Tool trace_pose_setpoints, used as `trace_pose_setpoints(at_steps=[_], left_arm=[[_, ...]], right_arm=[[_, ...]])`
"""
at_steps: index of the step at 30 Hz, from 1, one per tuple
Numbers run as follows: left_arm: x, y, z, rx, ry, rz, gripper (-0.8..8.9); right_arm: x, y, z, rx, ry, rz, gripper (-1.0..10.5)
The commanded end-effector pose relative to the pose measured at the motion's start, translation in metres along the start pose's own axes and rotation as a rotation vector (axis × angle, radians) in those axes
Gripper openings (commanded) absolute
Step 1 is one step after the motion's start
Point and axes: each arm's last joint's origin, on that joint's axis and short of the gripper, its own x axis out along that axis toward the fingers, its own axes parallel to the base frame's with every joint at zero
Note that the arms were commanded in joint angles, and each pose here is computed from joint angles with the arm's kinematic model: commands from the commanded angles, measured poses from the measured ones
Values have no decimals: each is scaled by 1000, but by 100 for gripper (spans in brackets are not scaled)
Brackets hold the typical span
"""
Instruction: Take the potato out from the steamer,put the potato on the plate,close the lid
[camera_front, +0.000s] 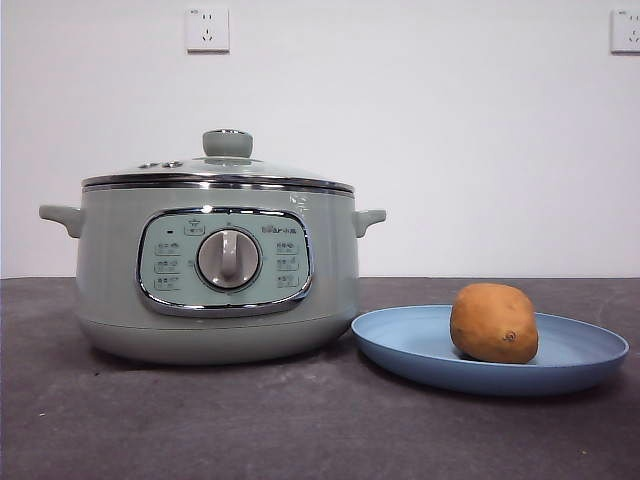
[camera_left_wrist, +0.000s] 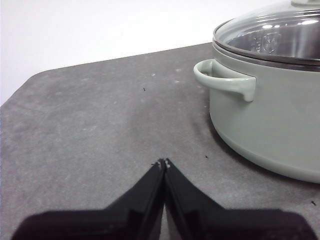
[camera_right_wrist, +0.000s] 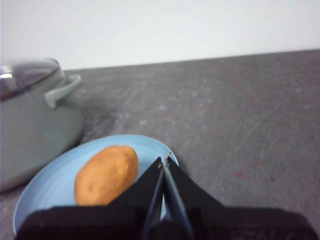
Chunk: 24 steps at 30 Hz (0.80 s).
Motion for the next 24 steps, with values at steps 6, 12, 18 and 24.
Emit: trace_pose_setpoints(at_steps=[6, 12, 18, 24], left_arm=[[1, 0, -5, -8, 14, 3, -4], [1, 0, -5, -8, 14, 3, -4], [1, 0, -5, -8, 14, 3, -4], [1, 0, -5, -8, 14, 3, -4]], right_arm=[[0, 0, -6, -12, 39, 0, 1], [0, -1, -6, 9, 37, -5, 1], [0, -1, -6, 9, 37, -5, 1], [0, -1, -6, 9, 38, -5, 1]])
